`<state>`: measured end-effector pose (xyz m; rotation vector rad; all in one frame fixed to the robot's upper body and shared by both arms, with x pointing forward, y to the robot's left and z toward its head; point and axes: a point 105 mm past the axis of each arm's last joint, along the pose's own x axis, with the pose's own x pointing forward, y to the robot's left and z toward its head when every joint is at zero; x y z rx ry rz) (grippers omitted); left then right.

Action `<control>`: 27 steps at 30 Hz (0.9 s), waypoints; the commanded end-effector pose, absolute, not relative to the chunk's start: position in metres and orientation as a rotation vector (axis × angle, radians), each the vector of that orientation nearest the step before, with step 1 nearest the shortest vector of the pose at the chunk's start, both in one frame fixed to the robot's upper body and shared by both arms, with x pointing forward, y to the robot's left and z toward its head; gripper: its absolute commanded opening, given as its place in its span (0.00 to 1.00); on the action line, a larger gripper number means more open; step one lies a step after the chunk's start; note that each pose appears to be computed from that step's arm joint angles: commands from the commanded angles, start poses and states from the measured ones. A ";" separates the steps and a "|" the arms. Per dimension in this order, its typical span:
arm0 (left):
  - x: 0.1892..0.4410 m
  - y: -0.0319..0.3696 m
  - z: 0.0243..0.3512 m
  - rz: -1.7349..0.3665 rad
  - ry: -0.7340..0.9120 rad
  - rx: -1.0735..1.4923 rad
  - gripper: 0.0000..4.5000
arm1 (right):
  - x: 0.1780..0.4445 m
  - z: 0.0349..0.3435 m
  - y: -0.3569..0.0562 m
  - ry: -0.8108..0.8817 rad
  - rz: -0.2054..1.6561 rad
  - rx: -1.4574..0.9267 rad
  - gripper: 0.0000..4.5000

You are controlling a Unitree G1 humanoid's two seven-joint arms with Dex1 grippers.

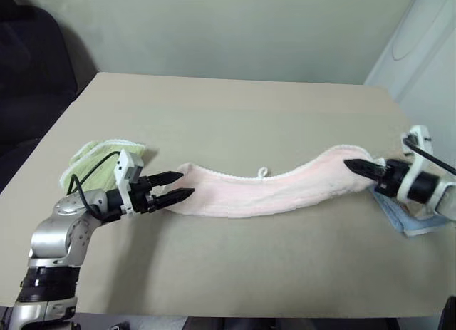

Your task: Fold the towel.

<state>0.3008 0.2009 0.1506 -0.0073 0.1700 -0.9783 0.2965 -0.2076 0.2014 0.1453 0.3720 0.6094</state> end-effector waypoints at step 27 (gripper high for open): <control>0.305 0.195 0.156 -0.957 0.109 -0.007 0.80 | 0.279 0.156 -0.239 0.567 0.489 0.145 0.01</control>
